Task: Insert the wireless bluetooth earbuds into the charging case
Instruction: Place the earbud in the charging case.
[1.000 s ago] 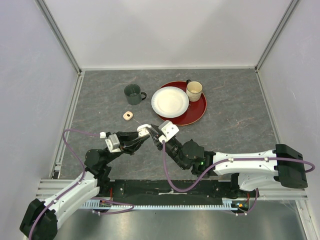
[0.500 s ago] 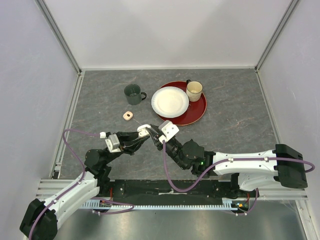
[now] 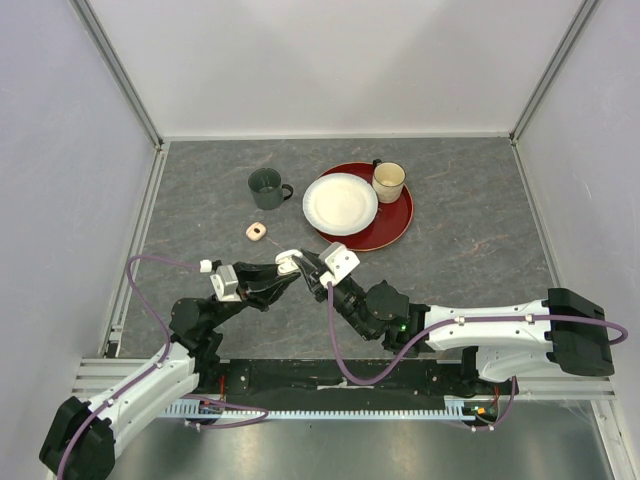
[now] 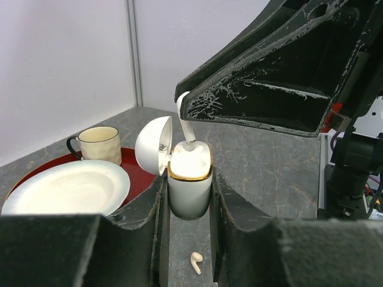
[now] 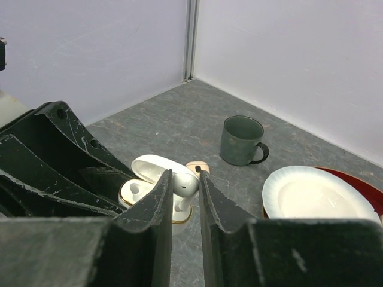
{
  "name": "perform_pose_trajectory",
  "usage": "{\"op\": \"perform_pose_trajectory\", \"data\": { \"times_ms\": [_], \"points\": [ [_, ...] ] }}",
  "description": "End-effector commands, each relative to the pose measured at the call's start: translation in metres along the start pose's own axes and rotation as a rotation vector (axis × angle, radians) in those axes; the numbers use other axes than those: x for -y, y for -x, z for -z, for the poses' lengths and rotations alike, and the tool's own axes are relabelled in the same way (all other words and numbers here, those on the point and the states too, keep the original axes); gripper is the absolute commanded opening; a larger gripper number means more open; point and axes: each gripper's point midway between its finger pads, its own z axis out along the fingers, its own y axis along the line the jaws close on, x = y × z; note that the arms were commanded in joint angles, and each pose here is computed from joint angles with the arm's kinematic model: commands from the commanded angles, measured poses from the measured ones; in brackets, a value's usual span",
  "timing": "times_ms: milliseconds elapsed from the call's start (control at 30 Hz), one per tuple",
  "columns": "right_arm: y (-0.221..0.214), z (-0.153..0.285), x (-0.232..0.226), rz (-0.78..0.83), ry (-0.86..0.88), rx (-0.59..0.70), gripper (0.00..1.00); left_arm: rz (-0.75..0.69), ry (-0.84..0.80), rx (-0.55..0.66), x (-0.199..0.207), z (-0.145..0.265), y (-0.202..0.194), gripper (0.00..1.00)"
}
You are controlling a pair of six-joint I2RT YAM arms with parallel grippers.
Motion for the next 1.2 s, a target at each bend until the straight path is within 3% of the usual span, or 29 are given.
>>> {"op": "perform_pose_trajectory", "data": {
  "times_ms": [0,333,933,1100,1167],
  "points": [
    [-0.008,0.003,-0.005,-0.006,0.022,-0.014,0.0,0.008,0.009,0.09,0.0,-0.004,0.024,0.02],
    [-0.008,0.006,-0.003,-0.006,0.02,-0.012,0.0,0.042,0.027,0.096,-0.002,-0.005,0.027,0.02],
    [-0.026,0.004,-0.02,0.149,0.138,-0.108,0.0,0.028,0.038,0.101,-0.004,-0.005,0.03,0.02],
    [-0.02,0.0,-0.019,0.093,0.103,-0.129,0.17,0.015,0.037,0.095,-0.004,-0.004,0.027,0.02],
    [-0.02,0.0,-0.019,0.084,0.096,-0.148,0.33,0.013,0.04,0.084,-0.005,-0.004,0.025,0.02]
  ]
}}
